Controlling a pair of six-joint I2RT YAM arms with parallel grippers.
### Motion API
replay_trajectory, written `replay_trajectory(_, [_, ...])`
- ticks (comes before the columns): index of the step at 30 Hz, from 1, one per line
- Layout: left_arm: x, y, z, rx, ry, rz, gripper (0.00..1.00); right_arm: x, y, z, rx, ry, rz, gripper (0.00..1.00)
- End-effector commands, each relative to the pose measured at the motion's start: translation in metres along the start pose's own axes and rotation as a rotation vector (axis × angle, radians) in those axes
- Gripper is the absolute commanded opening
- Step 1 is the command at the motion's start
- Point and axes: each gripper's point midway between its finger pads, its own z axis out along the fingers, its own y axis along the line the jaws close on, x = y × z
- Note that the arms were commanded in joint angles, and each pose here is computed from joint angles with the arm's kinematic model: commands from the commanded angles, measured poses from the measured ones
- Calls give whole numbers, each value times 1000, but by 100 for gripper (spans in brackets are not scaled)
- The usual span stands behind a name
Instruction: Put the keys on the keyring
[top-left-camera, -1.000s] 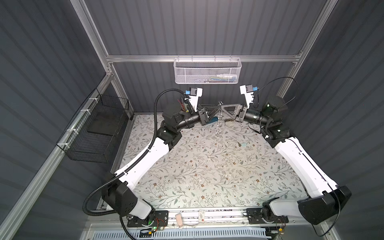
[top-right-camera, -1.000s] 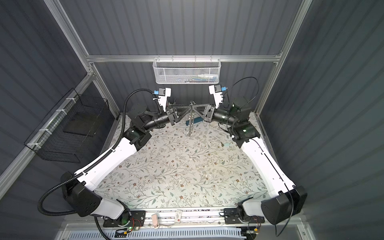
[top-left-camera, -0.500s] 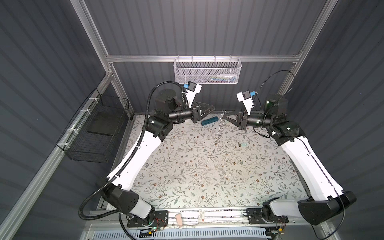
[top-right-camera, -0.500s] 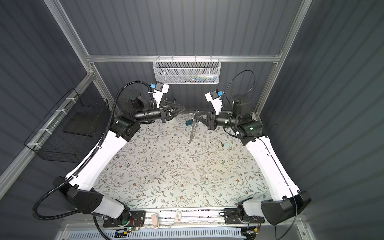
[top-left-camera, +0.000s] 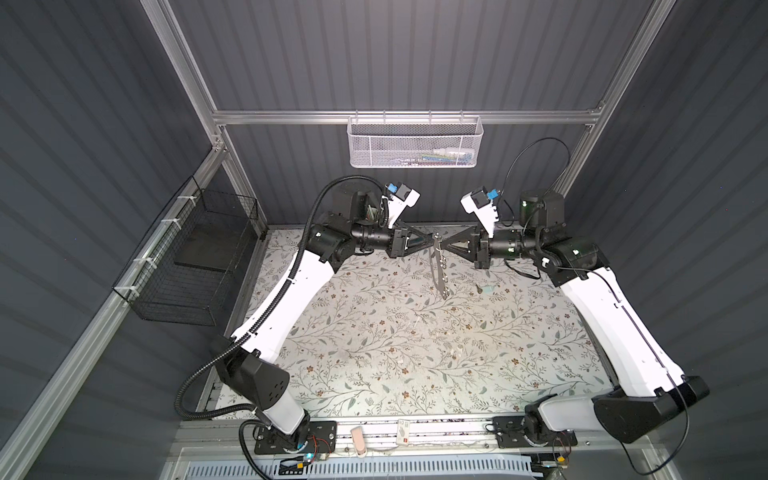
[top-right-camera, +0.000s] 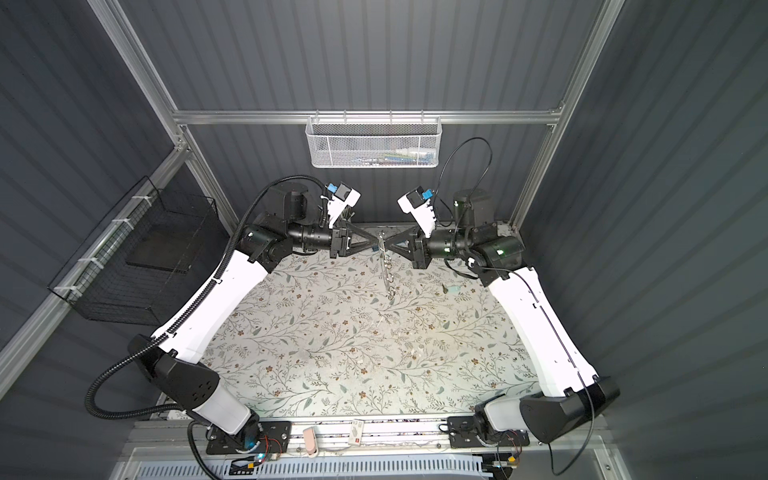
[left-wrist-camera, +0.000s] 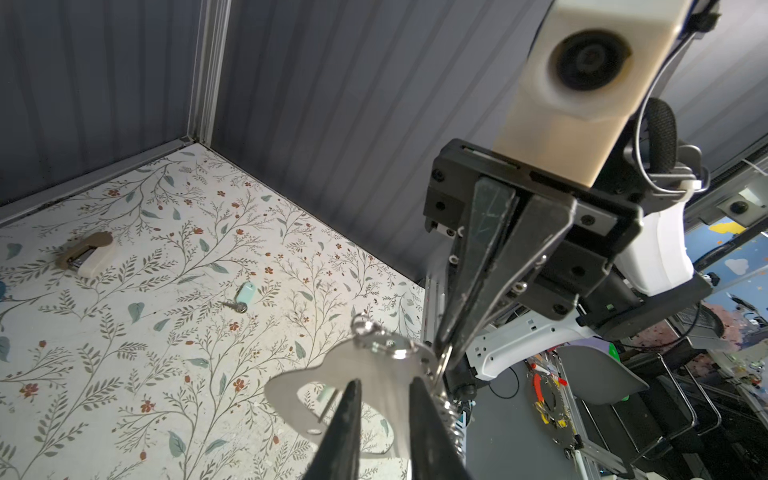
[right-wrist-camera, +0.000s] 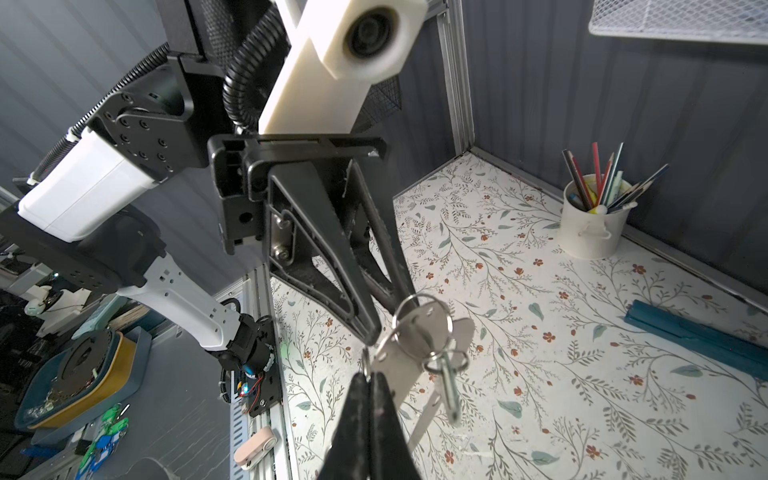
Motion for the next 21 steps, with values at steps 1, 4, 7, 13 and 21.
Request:
replay_trajectory(1, [-2,-17,-3,60,14,28,21,-4,3,-1,-1,2,-22,1])
replay_trajectory(4, [-2,-19,-4,66,11,30,21,-5,3,0,2,0,-18,1])
replay_trajectory(7, [-1,-20,-3,82,10,25,21,-7,4,0,-4,-6,-17,1])
replay_trajectory(13, [1,-15,1,93,19,9,20,-7,8,4,-24,-5,-15,1])
replay_trajectory(21, [4,-11,3,91,28,4,19,-10,11,5,-41,-12,-13,1])
